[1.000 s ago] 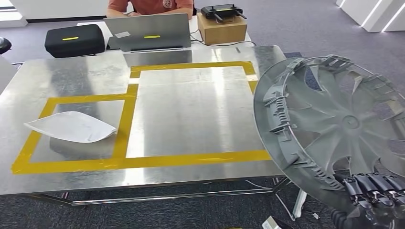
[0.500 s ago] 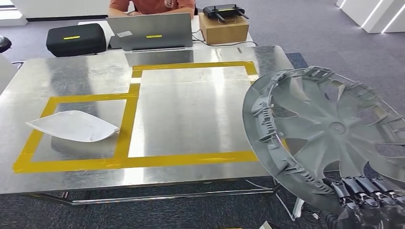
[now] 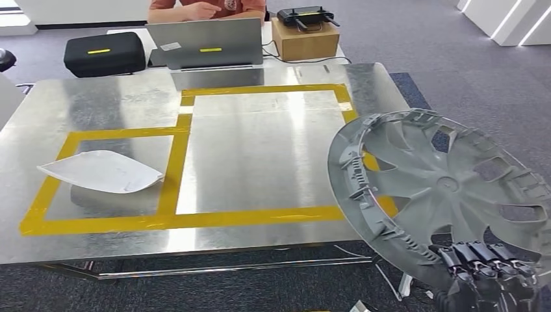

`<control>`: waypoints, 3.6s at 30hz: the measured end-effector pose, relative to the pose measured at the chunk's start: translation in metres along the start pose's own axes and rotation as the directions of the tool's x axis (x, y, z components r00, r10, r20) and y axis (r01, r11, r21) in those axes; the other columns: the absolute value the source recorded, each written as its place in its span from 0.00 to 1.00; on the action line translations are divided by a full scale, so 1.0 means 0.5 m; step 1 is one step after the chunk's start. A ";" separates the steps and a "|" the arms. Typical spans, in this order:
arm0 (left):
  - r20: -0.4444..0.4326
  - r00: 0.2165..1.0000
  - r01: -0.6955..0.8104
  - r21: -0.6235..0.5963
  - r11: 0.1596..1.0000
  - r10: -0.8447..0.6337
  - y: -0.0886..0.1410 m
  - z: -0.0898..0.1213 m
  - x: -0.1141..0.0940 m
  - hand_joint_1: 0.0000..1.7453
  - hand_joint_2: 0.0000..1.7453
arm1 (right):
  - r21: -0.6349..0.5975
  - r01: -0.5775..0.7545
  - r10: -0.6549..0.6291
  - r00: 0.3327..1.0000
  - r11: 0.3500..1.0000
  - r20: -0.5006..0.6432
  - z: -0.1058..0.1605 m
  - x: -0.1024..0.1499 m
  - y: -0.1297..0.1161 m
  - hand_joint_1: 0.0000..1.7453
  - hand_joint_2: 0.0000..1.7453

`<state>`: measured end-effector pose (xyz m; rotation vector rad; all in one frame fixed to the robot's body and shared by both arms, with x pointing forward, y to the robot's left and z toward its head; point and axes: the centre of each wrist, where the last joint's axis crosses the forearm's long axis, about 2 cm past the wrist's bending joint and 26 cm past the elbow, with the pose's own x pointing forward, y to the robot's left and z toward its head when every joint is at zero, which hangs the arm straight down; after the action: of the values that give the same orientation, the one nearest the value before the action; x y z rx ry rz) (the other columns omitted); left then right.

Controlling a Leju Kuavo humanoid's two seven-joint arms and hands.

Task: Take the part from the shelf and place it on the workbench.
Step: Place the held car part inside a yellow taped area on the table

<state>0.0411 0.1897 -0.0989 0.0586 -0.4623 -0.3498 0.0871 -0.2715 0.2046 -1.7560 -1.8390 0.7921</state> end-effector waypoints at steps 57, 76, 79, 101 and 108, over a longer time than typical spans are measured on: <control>0.015 0.993 0.116 0.004 0.993 -0.116 0.044 -0.021 0.024 0.00 0.00 | 0.059 -0.099 0.064 0.900 0.993 0.432 -0.093 -0.124 0.257 1.00 1.00; 0.010 0.990 0.142 0.011 0.990 -0.142 0.057 -0.023 0.017 0.00 0.00 | 0.059 -0.083 0.038 0.844 0.995 0.535 -0.120 -0.115 0.289 1.00 1.00; 0.010 0.990 0.142 0.013 0.990 -0.142 0.057 -0.023 0.016 0.00 0.00 | 0.062 -0.082 0.036 0.843 0.995 0.537 -0.121 -0.114 0.291 1.00 1.00; -0.012 0.991 0.134 -0.009 0.991 -0.134 0.109 -0.032 0.008 0.00 0.00 | -0.017 -0.048 0.050 0.865 0.999 0.499 -0.203 -0.080 0.316 1.00 1.00; -0.019 0.989 0.144 -0.008 0.990 -0.144 0.115 -0.033 0.007 0.00 0.00 | -0.024 -0.033 0.041 0.866 0.999 0.498 -0.220 -0.060 0.326 1.00 1.00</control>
<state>0.0697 0.2419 -0.1045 0.0897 -0.4387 -0.4925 0.2824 -0.2902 0.1728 -1.7064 -2.1350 1.3552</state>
